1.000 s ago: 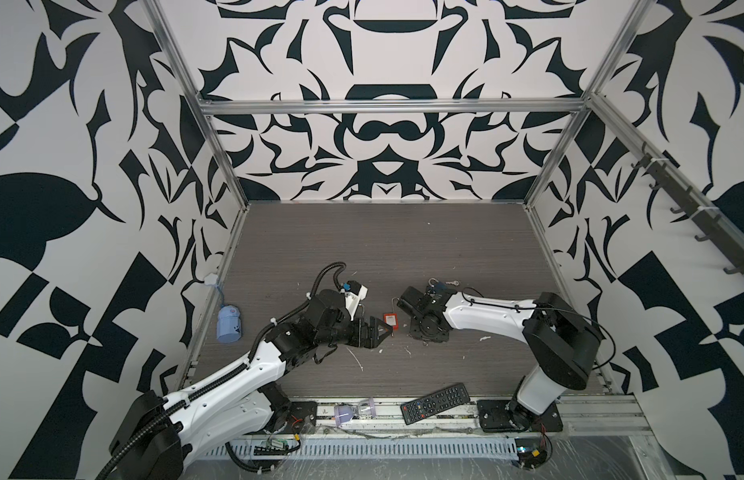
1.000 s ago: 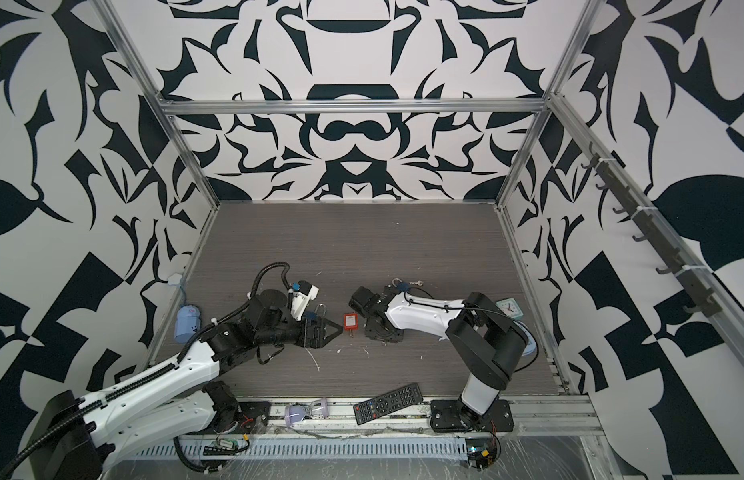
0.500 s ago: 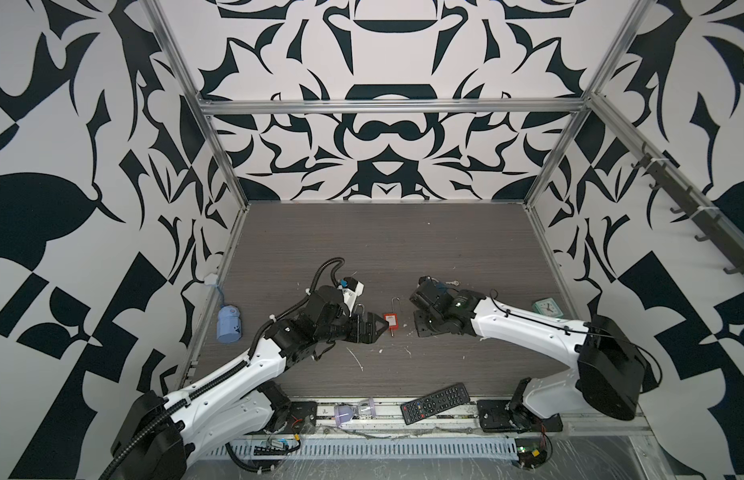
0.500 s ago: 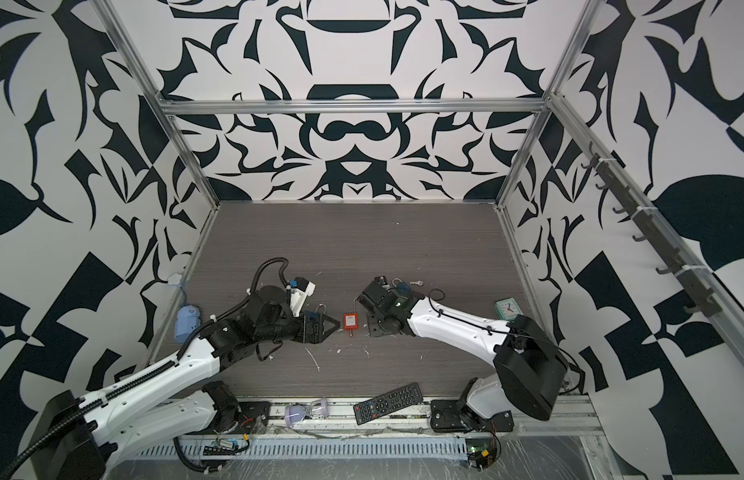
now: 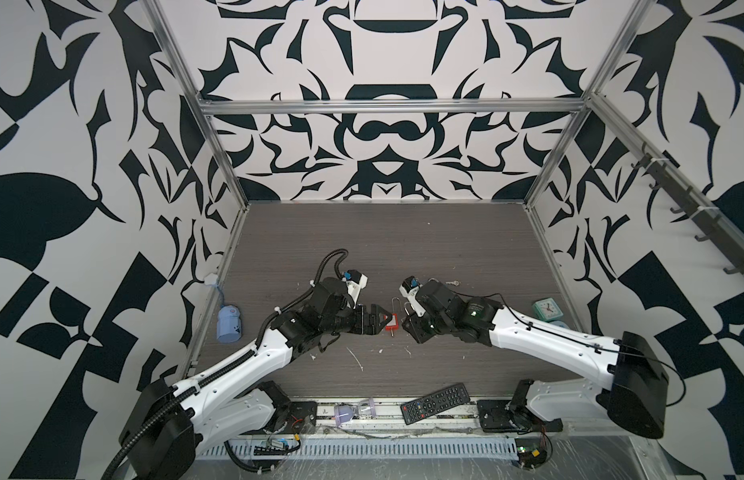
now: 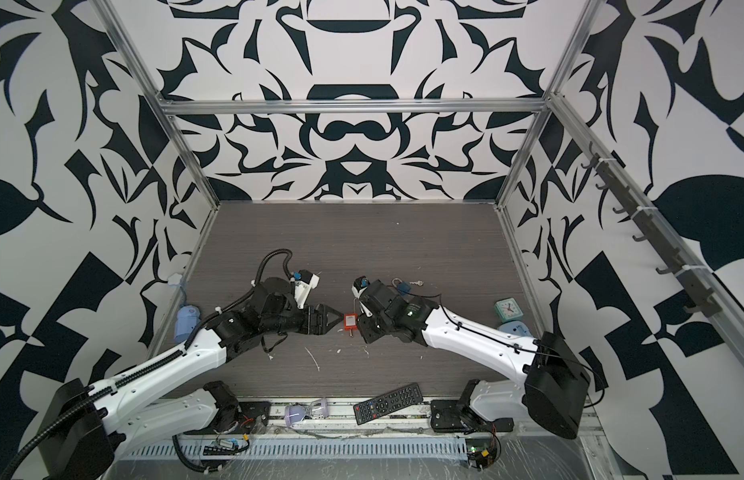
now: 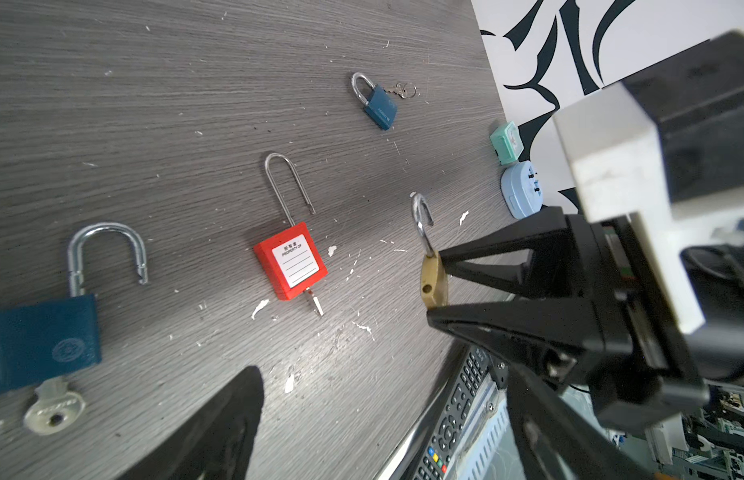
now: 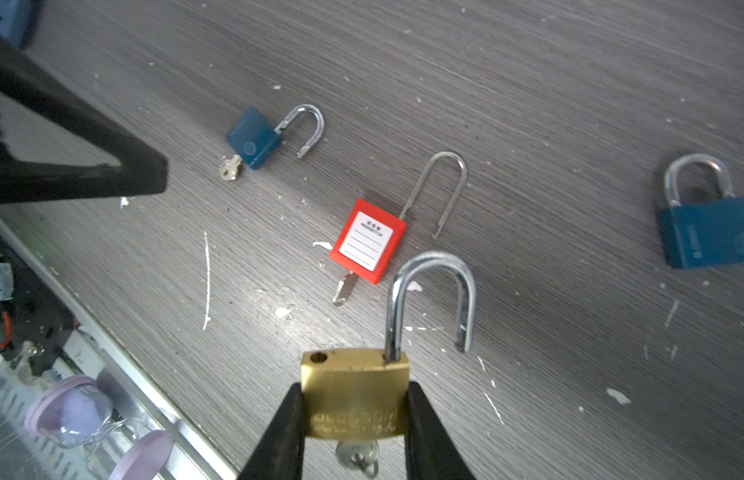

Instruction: Lock with the key

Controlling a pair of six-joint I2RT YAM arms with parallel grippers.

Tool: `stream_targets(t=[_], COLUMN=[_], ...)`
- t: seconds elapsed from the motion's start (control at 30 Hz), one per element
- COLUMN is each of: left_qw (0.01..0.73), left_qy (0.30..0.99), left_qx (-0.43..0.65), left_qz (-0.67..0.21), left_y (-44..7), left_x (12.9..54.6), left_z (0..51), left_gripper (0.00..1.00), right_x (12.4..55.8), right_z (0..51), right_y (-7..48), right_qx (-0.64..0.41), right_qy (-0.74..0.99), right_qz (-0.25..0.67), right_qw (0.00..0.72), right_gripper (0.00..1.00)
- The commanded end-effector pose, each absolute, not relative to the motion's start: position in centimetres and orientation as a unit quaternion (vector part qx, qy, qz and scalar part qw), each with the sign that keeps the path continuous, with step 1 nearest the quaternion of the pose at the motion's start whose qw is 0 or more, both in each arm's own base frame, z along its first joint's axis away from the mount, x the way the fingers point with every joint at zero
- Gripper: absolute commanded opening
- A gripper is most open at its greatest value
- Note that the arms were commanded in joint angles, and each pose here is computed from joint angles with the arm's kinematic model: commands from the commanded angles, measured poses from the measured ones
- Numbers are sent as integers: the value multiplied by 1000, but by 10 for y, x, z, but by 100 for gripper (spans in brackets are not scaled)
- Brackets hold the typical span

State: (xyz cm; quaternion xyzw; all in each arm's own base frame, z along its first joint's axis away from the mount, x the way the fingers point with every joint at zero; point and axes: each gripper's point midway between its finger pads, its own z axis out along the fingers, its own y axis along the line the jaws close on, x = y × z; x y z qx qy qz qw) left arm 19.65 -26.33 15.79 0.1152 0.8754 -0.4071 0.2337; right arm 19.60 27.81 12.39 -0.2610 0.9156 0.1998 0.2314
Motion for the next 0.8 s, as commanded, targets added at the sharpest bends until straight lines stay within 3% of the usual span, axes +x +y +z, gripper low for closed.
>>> stream_targets(t=[0.0, 0.5, 0.77], left_qw=[240, 217, 194], left_qy=[869, 864, 857], left_qx=[113, 121, 118], left_qz=[-418, -437, -463], left_y=[-268, -277, -288], left_x=[200, 196, 195], left_z=[169, 169, 166], left_gripper=[92, 86, 71], right_x=[193, 178, 172], right_z=[145, 169, 178], right_y=[303, 325, 341], right_qx=[-291, -314, -334], right_qy=[889, 866, 856], right_qz=[239, 263, 265], right_qw=[260, 287, 293], right_gripper=[0, 0, 0])
